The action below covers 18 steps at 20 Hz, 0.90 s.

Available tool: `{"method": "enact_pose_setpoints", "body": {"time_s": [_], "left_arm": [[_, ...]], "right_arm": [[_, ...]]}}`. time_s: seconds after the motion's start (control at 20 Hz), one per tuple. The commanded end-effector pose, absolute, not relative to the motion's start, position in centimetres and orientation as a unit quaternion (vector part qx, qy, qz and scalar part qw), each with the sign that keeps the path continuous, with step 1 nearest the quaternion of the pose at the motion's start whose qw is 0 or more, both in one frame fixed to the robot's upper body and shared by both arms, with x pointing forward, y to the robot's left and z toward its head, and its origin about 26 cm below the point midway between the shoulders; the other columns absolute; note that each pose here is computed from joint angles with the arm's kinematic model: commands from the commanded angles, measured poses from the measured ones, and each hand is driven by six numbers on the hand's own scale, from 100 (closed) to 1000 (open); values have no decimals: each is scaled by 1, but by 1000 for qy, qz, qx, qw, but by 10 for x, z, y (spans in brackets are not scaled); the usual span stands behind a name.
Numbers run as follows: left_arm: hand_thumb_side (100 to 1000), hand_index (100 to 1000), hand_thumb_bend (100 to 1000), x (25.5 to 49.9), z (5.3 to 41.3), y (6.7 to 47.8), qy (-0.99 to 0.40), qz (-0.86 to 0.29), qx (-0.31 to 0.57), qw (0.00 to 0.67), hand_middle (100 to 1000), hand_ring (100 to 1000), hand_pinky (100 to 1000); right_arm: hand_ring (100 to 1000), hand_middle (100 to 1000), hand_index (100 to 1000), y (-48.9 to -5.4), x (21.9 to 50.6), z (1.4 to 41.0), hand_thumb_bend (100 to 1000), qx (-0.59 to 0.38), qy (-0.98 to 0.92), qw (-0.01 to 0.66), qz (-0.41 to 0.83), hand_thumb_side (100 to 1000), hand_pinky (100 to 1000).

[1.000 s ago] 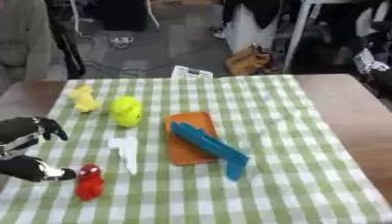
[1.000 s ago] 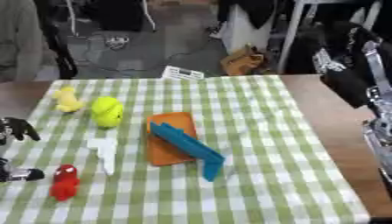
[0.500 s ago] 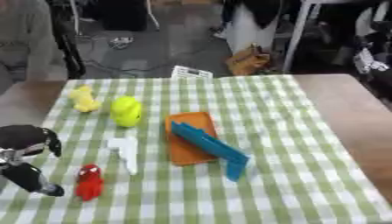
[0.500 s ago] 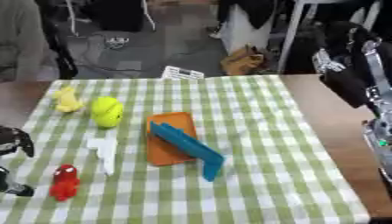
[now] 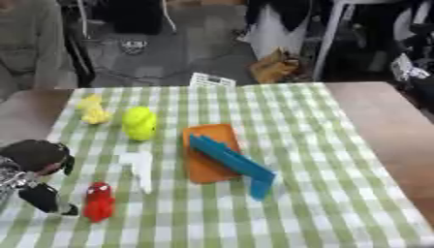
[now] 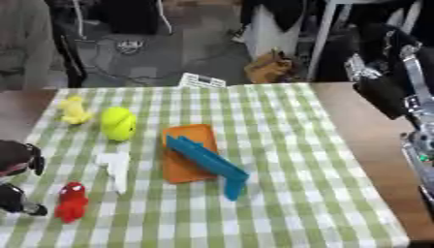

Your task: Pick up objects on the table and place them in the box.

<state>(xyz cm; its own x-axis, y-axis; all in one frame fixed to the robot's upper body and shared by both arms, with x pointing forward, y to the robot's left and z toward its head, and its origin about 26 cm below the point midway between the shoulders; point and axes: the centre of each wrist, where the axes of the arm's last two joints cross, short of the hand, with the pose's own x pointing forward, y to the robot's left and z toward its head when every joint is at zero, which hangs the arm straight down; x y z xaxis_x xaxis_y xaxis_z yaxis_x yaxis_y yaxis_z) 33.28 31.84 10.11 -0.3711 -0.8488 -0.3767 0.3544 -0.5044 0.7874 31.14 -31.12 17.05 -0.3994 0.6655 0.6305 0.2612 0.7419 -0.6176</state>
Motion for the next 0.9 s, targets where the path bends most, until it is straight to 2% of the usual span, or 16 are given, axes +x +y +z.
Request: {"method": "enact_pose_setpoints", "body": {"time_s": [0.05,0.25,0.55,0.75,0.9], "left_arm": [[586,713,1000,336,105,319,-306,-768,418,376,633,627,569],[588,725,1000,339,94,319,-305,-776,392,389,640,628,562],[580,775,1000,343,81,320,-323,-770,348,426,724,671,556],[534,834,981,344,75,319,-346,-762,325,439,780,707,560],[512,860,968,344,73,319,-361,-757,317,444,790,726,569]], "right_arm": [[558,629,875,-312,313,179,357,-293,-812,454,221,631,356],[558,629,875,-312,313,179,358,-292,-812,454,222,631,356],[558,629,874,-311,313,179,359,-291,-812,454,223,631,356],[558,629,874,-311,313,179,359,-291,-812,453,223,632,356],[558,629,874,-311,313,179,360,-291,-812,453,223,631,356]]}}
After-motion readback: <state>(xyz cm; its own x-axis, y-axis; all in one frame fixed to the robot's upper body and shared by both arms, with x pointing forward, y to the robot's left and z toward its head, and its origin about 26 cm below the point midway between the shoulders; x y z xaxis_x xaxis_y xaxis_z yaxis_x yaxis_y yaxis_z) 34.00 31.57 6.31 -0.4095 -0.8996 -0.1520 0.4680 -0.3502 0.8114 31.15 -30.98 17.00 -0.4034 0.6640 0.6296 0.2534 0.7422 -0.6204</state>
